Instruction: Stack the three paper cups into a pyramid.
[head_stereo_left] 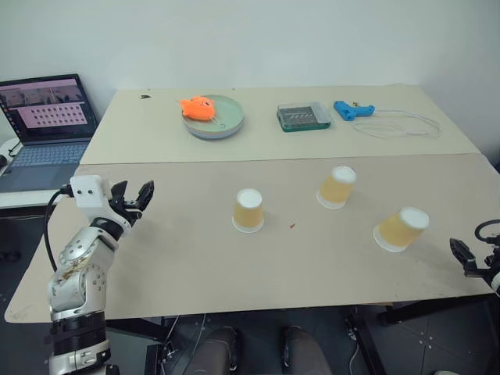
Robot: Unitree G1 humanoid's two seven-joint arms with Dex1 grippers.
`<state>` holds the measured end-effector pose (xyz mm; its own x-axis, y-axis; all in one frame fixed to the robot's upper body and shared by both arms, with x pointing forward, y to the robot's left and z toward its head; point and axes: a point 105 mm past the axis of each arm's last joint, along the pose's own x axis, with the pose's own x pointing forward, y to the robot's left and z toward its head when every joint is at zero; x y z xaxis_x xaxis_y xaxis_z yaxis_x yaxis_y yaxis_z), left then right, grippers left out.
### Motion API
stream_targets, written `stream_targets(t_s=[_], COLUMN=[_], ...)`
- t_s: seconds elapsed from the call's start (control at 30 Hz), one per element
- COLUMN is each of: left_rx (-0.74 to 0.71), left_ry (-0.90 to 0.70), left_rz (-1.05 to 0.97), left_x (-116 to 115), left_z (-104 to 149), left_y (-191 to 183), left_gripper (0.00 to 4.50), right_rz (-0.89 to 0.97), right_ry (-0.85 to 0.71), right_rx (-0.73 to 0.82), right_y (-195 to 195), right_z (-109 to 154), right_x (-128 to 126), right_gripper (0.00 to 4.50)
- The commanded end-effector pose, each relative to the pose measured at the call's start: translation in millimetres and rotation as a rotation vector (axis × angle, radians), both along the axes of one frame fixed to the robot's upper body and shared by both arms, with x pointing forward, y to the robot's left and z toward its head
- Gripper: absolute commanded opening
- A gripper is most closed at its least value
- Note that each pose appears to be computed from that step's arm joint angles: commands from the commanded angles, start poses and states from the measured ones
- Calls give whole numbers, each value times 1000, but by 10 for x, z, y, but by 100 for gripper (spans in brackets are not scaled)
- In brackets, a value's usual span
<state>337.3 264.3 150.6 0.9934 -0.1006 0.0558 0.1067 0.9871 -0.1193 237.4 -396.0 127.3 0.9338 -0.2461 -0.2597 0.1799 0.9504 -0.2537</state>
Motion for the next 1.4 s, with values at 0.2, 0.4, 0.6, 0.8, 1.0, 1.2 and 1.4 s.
stream_targets(t_s=[0.2, 0.4, 0.6, 0.8, 1.0, 1.2, 1.4], left_rx=[5, 18, 81, 97, 105, 101, 104], left_ry=[-190, -205, -87, -49, -46, -39, -33], left_rz=[-254, -885, -1222, -1255, -1256, -1276, -1274], left_x=[58, -550, -966, -933, -908, -939, -952], left_z=[670, 1045, 946, 804, 769, 756, 741], left_y=[-517, -1357, -1671, -1756, -1737, -1759, -1753], left_gripper=[356, 356, 356, 356, 356, 356, 356], right_rz=[12, 7, 10, 136, 438, 719, 804], right_ry=[-80, -83, -92, -152, -53, -101, -159], right_rx=[-37, -43, -79, -85, -3, -28, -73], right_y=[23, -3, -18, 92, 628, 1303, 1535], right_z=[203, 224, 329, 754, 676, 913, 1114], right_x=[65, 78, 67, 17, -193, 85, 591], right_gripper=[447, 447, 447, 447, 447, 447, 447])
